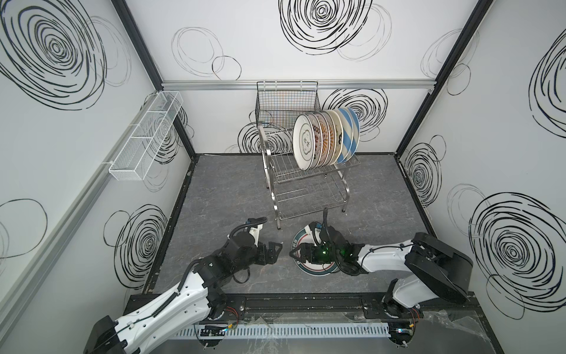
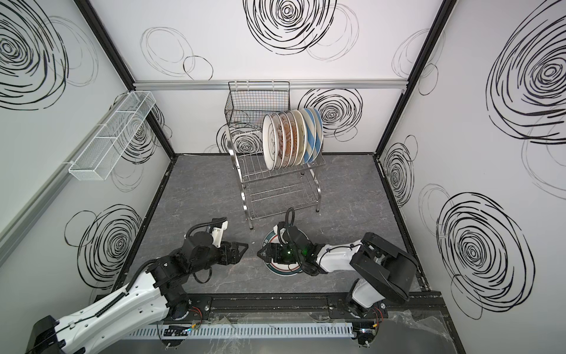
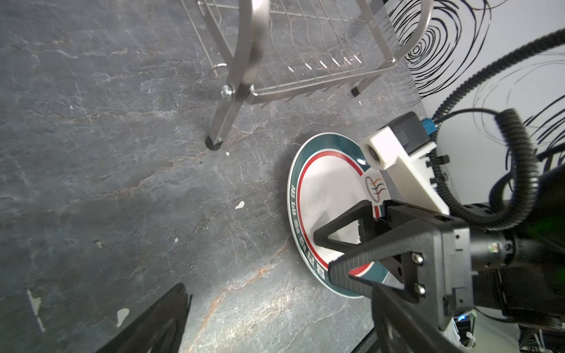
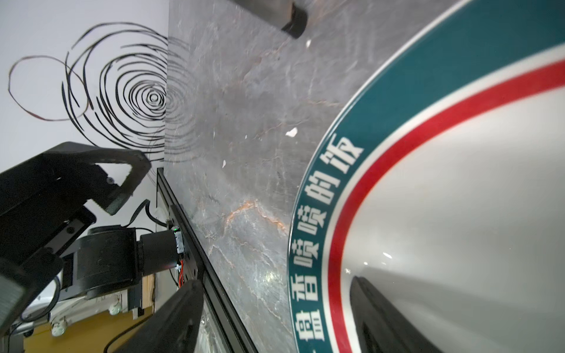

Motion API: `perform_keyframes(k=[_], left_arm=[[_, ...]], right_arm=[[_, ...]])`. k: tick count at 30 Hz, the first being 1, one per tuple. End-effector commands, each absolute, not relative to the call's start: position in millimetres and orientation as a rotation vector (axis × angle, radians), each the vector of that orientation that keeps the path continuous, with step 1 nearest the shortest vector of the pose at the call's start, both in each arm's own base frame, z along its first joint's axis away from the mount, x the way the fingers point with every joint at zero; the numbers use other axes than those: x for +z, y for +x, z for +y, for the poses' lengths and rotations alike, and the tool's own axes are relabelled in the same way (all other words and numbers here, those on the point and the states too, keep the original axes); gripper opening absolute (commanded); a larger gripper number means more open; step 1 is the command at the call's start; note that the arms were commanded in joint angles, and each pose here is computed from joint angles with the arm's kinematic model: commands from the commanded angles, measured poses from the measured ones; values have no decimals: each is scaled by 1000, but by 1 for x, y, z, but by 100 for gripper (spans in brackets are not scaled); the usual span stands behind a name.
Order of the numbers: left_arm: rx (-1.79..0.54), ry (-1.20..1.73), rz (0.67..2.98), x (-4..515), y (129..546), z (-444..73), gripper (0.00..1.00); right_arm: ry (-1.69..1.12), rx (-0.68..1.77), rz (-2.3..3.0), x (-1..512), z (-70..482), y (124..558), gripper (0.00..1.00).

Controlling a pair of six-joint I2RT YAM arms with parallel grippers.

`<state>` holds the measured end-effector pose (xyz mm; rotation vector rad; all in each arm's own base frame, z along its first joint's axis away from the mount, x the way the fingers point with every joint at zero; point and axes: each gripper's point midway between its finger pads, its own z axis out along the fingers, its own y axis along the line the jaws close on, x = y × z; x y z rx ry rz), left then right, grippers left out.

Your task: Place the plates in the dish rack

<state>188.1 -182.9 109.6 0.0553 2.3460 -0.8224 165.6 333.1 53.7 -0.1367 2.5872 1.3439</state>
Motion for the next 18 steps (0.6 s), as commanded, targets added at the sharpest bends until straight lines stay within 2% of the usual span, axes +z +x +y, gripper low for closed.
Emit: perform_keyframes(k=[1,5,8,12,18], left_arm=[[-867,17,2253,119,197,-190,96],[-809,20,2250,109,199,-186,96],[-797,42,2246,103,201,-188,96],[-822,64,2232,99,203,-195,96],[-862,90,2223,93,202,-208,96]], right_arm=[[-98,1150,2659,53,320,167,80],[2,782,2694,55,260,174,81],[95,642,2687,63,219,171,81],[199,599,2655,61,183,164,80],[335,691,2564,52,159,160,76]])
